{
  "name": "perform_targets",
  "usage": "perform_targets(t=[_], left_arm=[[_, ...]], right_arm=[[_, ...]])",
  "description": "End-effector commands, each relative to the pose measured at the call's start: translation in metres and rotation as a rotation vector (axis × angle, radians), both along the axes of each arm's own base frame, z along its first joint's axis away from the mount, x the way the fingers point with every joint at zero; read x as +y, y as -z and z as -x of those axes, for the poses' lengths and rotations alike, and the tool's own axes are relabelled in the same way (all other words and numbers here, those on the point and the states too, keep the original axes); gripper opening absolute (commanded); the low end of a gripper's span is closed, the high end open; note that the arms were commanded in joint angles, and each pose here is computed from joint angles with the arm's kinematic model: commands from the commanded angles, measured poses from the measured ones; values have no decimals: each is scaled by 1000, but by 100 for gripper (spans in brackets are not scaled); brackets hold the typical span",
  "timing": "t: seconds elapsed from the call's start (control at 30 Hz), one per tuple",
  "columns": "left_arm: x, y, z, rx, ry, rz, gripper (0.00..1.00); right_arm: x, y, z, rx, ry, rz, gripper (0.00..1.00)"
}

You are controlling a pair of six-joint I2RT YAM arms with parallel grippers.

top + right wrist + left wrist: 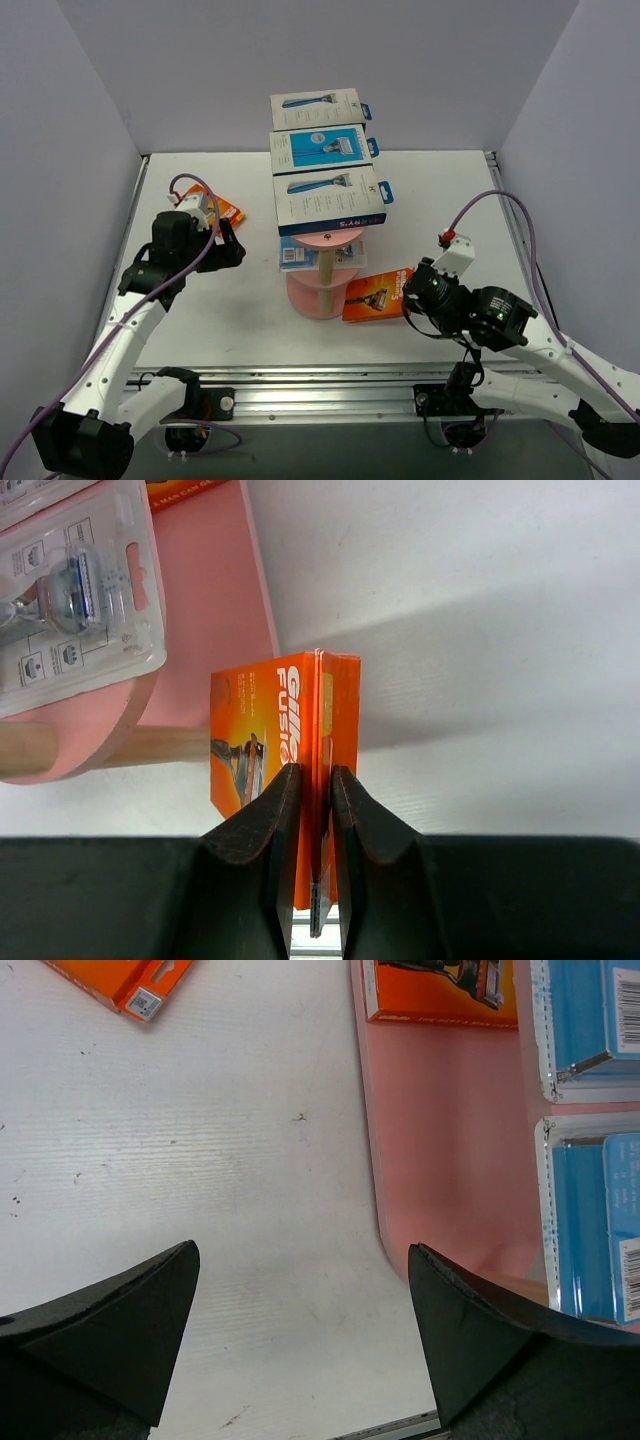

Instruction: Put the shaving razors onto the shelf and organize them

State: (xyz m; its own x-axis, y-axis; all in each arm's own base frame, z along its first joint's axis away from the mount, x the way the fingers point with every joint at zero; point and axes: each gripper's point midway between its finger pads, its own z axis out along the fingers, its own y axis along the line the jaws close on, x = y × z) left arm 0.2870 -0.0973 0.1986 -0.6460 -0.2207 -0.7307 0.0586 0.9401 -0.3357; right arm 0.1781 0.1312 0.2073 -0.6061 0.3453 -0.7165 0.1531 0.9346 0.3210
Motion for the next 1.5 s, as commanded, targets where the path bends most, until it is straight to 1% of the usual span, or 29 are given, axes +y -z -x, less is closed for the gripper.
perform_targets(t=[0.0, 0.17, 0.27, 0.33, 0.37, 0.43, 0.47, 0.63, 0.7, 0.8, 0.93, 0.97, 1.03, 1.17, 1.27, 1.3, 1.37, 1.4, 1.47], left_arm=[[0, -21, -3, -99, 15, 5, 94], [2, -24, -1, -116, 10, 1, 94], [1, -24, 0, -115, 14, 0, 94], [2, -24, 0, -117, 13, -1, 94], [2, -25, 0, -118, 12, -2, 94], [3, -24, 0, -118, 9, -6, 94], [4, -24, 0, -119, 4, -9, 94], [4, -25, 1, -121, 7, -8, 94], [3, -25, 1, -121, 9, -6, 94], [4, -26, 1, -123, 6, -7, 94], [4, -26, 1, -125, 5, -8, 94], [4, -26, 1, -124, 6, -7, 94], [5, -25, 1, -122, 4, -8, 94], [5, -25, 1, -122, 2, -9, 94], [5, -25, 1, -122, 2, -9, 94], [4, -25, 1, -122, 5, -8, 94], [4, -24, 1, -120, 4, -7, 94], [4, -24, 1, -120, 6, -7, 94], [4, -25, 1, -121, 6, -6, 94]], right_arm=[[-18, -14, -11, -49, 50, 97, 0], [-25, -22, -24, -64, 68, 129, 0], [-29, -17, -35, -63, 76, 139, 0], [-25, -10, -39, -42, 48, 107, 0], [-26, -12, -49, -58, 65, 77, 0], [-26, -4, -51, -40, 35, 64, 0], [-28, -7, -58, -60, 48, 42, 0], [-24, -10, -67, -76, -15, -20, 0], [-22, -14, -74, -106, -28, -54, 0], [-17, -14, -78, -131, -65, -106, 0], [-24, -6, -91, -141, -59, -144, 0], [-17, -3, -89, -126, -106, -175, 0], [-21, -1, -97, -137, -98, -202, 0], [-17, 11, -101, -140, -143, -256, 0], [-12, 13, -105, -150, -177, -286, 0], [-8, 19, -103, -136, -194, -307, 0], [-2, 17, -109, -167, -213, -335, 0], [1, 26, -108, -148, -214, -358, 0], [8, 26, -111, -165, -243, -391, 0]])
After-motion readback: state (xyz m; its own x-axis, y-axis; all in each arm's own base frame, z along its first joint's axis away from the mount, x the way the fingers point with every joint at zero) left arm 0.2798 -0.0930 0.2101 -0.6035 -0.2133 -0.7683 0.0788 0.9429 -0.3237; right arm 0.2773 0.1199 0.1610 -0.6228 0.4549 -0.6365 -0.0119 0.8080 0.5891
